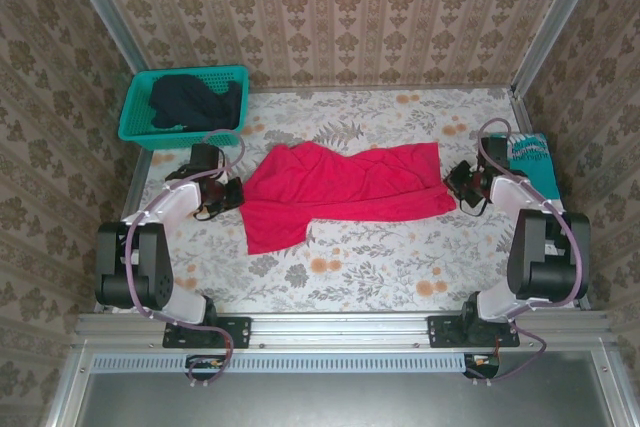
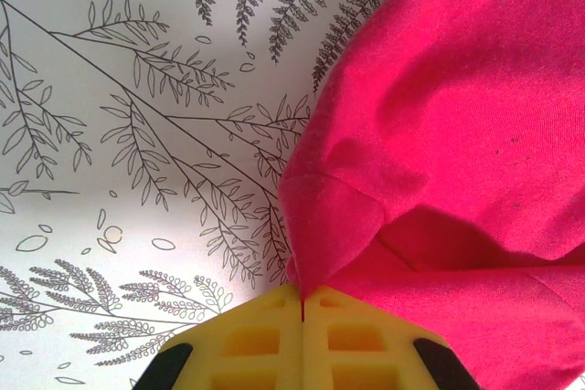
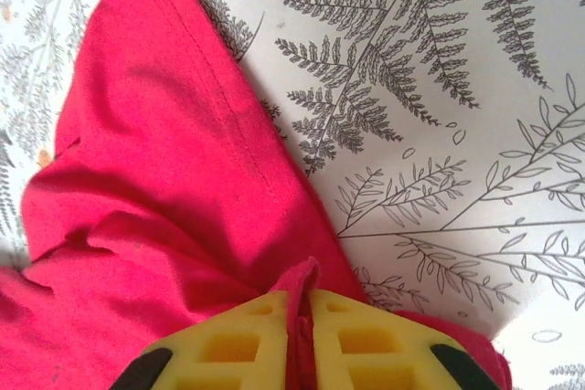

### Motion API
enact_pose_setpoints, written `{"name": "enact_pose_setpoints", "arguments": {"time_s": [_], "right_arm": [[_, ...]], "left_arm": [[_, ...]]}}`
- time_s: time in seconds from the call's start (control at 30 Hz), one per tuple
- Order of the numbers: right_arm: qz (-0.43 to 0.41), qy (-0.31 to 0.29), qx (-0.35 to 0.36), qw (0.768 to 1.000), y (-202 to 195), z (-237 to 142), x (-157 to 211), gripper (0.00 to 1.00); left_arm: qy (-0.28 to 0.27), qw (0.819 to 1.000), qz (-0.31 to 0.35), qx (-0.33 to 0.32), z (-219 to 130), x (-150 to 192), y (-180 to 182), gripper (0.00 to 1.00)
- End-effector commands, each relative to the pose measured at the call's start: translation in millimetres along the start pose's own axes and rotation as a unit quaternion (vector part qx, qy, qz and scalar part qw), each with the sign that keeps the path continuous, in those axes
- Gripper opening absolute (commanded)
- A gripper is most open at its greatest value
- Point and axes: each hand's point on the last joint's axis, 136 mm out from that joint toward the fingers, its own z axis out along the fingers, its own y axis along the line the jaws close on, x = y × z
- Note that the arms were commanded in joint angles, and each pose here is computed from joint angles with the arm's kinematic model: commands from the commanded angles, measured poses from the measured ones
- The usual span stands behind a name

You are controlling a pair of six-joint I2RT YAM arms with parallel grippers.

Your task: Fold and stack the t-shirts

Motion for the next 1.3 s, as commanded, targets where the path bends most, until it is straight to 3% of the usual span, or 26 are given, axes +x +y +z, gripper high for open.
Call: {"name": "enact_pose_setpoints", "arguments": {"time_s": [0.0,0.03,0.37,1.27], "right_arm": [[-0.018,-0.023,0.009,1.000,3.8,-15.9,-9.3,0.33],[-0.021,-0.022,0.011,0.999,3.1,-15.8,-9.0,0.36],[-0.016,-0.013,0.007,1.000,2.7,-6.6,-8.2,0.22],[-0.004,0.009,-0.014,1.000,15.4,10.6,-13.4,0.27]], "left_arm": [[-0.016,1.000,0.010,0.012,-6.5,-8.2,-6.2,0.00],[-0.017,1.000,0.010,0.012,-6.6,-8.6,-6.7,0.00],[-0.013,1.000,0.008,0.013,-4.9,-4.6,-5.7,0.00],[-0.011,1.000,0.006,0.014,-1.4,-2.5,-4.5,0.00]]}}
